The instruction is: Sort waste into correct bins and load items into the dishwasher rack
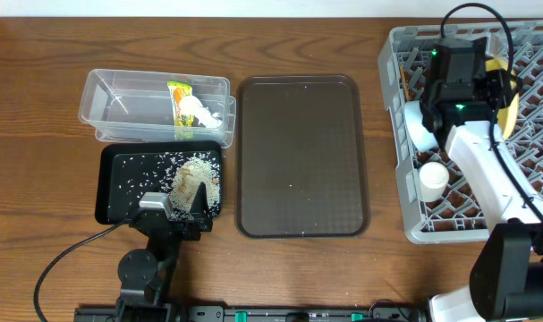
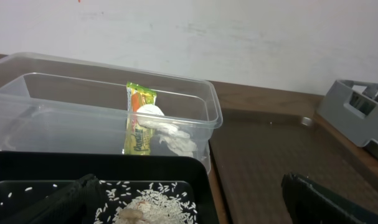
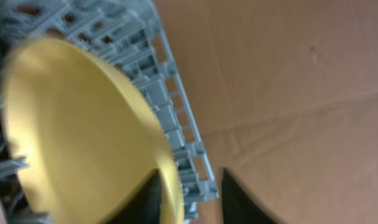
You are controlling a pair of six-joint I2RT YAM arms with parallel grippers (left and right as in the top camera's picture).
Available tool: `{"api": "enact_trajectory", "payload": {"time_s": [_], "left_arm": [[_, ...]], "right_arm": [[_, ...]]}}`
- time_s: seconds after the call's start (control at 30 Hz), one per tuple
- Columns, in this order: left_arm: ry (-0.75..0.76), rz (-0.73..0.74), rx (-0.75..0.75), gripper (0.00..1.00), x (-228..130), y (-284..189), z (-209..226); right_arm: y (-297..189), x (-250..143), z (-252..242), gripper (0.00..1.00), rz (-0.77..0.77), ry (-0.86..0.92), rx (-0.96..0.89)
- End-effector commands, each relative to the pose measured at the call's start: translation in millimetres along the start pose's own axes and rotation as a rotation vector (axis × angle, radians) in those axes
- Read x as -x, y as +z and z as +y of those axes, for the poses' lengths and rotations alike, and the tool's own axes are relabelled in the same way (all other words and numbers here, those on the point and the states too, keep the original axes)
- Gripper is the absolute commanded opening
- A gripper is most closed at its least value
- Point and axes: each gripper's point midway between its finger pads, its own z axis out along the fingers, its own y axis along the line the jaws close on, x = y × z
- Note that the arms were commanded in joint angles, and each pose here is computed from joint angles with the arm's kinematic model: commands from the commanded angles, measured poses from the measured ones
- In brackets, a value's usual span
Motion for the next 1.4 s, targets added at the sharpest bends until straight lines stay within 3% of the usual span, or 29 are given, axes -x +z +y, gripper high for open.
{"api": "enact_trajectory", "payload": {"time_s": [0.0, 0.07, 0.23, 0.4, 0.53, 0.67, 0.73, 0.9, 1.0, 1.17, 1.37], "left_arm": [[-0.007, 0.034, -0.006, 0.95, -14, 2, 1], [-0.007, 0.034, -0.006, 0.95, -14, 2, 1], [-0.007, 0.034, -0.006, 0.95, -14, 2, 1], [-0.007, 0.034, -0.006, 0.95, -14, 2, 1], [-0.007, 0.034, -0.006, 0.95, -14, 2, 1], [-0.007, 0.034, -0.006, 0.95, -14, 2, 1], [-0.007, 0.034, -0.006, 0.95, -14, 2, 1], [-0.007, 0.034, -0.006, 0.95, -14, 2, 1], [-0.007, 0.034, -0.006, 0.95, -14, 2, 1], [-0.007, 0.034, -0.006, 0.95, -14, 2, 1], [-0.007, 0.034, -0.006, 0.95, -14, 2, 1]], "right_arm": [[-16, 11, 13, 0.45, -0.047, -0.033, 0.036], [-26, 17, 19, 0.58, -0.072, -0.032, 0.049], [-75, 35, 31, 0.74, -0.166, -0.036, 0.058], [-145, 46, 58, 0.8, -0.309, 0.005, 0.239], [-232, 32, 111, 0.78, -0.393, 0.031, 0.733], [-338, 1, 134, 0.8, -0.356, 0.06, 1.31], [-377, -8, 128, 0.99, -0.352, 0.058, 1.504], [-433, -26, 104, 0.99, -0.34, 0.04, 1.789], [-446, -37, 99, 0.99, -0.329, -0.011, 1.867], [-423, -41, 96, 0.99, -0.41, -0.103, 1.788], [-371, -26, 41, 0.99, -0.444, 0.079, 1.69]]}}
